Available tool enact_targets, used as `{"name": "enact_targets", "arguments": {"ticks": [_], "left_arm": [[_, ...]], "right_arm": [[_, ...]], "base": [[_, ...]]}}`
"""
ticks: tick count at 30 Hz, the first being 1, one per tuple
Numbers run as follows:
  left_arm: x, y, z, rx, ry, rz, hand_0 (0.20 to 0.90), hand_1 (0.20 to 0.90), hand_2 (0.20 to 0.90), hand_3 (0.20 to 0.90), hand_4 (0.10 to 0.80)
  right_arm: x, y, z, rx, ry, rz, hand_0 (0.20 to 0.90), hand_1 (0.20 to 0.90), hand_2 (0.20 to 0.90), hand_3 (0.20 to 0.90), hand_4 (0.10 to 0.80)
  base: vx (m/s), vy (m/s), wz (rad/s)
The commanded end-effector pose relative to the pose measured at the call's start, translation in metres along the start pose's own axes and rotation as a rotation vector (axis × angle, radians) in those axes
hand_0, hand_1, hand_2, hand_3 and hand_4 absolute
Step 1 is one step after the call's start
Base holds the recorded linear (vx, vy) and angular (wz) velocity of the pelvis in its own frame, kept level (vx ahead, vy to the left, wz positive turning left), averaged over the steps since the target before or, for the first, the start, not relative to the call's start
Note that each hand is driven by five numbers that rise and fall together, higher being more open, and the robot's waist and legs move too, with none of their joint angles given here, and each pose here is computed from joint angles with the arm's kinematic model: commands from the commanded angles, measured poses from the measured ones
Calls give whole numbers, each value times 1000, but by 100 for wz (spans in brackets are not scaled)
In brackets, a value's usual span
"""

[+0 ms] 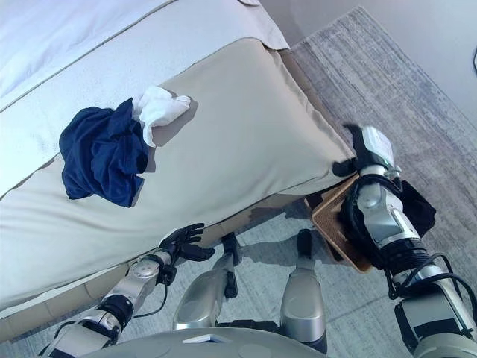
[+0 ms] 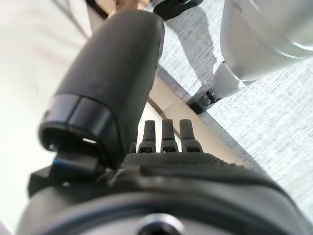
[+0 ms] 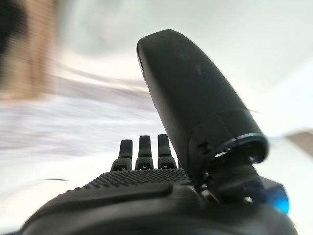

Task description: Pick up the clothes from the bed and place them into the basket

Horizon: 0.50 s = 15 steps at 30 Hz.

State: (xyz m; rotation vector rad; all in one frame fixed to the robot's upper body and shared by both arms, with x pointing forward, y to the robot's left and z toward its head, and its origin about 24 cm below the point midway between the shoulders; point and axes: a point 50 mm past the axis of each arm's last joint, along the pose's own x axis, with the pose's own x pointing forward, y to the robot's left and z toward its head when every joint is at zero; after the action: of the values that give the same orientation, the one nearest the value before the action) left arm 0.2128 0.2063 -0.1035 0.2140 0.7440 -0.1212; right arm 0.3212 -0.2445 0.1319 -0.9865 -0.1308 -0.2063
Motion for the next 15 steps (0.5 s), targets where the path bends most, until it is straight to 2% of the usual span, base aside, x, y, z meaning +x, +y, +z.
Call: {"name": "enact_targets", "arguments": {"ticks": [1, 7, 12, 15], "left_arm": [[-12, 16, -37, 0, 116, 49, 900, 900, 900, 900, 800], [-18, 15, -52, 15, 172, 35, 900, 900, 900, 900, 800], [-18, 25, -48, 38, 180, 46, 900, 900, 900, 900, 800], [-18, 35, -43, 40, 169, 59, 900, 900, 900, 900, 800]], "right_arm": [[10, -24, 46, 1, -255, -97, 900, 900, 900, 900, 800], [29, -14, 43, -110, -176, 4, 900, 900, 900, 900, 800], [48, -4, 34, -204, -72, 40, 900, 900, 900, 900, 800], [64, -9, 37, -242, -25, 16, 900, 900, 900, 900, 800]], "base": [[166, 171, 23], [131, 147, 43], [122, 84, 57], [128, 96, 59]]}}
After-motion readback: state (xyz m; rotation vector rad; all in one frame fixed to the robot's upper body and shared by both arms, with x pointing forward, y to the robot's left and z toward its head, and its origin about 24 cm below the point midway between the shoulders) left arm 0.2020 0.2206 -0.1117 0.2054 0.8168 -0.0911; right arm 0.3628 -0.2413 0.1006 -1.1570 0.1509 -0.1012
